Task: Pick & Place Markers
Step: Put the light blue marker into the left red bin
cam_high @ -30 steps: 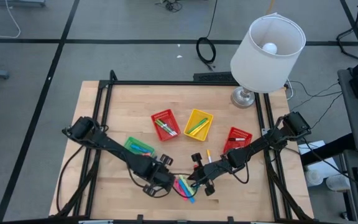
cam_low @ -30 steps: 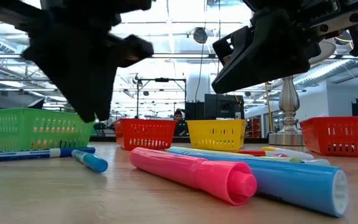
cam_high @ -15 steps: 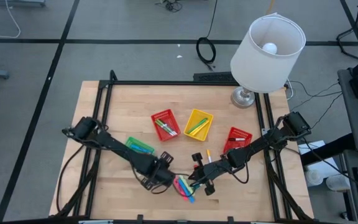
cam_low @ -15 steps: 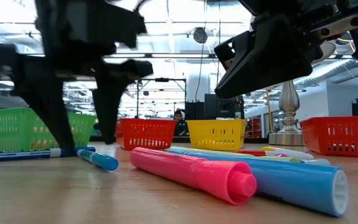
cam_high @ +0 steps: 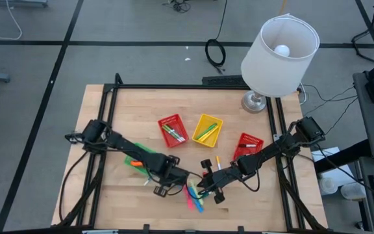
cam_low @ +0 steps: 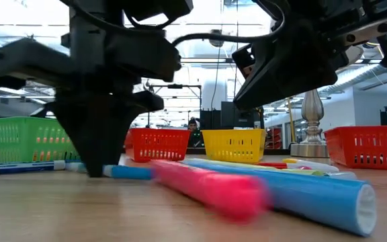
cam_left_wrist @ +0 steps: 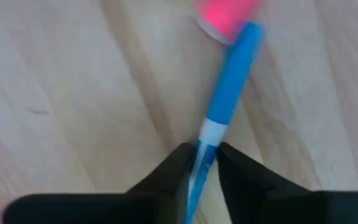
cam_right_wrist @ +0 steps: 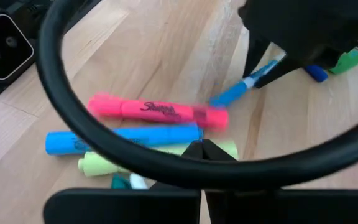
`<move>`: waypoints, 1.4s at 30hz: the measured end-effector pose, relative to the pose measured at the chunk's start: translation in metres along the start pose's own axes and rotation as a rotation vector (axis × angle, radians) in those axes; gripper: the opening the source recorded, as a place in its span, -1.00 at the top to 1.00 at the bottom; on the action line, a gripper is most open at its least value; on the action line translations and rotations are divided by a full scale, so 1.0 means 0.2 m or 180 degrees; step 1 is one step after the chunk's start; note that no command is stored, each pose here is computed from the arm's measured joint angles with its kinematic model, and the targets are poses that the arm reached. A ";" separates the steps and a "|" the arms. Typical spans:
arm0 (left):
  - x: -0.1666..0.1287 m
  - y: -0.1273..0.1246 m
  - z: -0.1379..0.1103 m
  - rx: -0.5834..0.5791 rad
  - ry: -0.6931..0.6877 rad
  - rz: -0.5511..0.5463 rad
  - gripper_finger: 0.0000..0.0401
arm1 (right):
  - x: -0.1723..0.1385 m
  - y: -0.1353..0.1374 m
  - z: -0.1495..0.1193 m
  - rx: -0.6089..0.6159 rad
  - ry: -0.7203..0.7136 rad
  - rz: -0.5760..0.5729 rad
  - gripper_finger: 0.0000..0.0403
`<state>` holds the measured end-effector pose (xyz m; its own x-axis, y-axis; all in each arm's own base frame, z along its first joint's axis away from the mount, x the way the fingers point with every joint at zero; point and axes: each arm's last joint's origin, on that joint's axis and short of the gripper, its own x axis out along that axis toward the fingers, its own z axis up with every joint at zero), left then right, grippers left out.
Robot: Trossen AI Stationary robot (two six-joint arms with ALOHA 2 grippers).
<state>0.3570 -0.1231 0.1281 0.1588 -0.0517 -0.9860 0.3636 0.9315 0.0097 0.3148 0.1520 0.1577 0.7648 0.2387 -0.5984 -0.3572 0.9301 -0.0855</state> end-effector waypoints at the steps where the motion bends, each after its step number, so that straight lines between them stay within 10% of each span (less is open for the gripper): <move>1: 0.00 0.01 0.00 -0.0084 -0.0007 0.0005 0.63 | 0.00 0.00 0.00 0.0000 0.0001 -0.0002 1.00; 26: 0.01 0.20 0.02 -0.1099 -0.0277 0.0275 0.82 | 0.00 0.00 0.00 0.0026 0.0007 0.0001 1.00; 42: -0.06 0.22 0.03 -0.1036 -0.0416 0.0554 0.25 | 0.00 0.01 0.00 0.0019 0.0006 0.0007 1.00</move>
<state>0.3760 -0.0833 0.1419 0.3156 0.0913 -0.9445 0.0141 0.9948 0.1008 0.3141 0.1528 0.1574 0.7630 0.2402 -0.6001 -0.3557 0.9312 -0.0795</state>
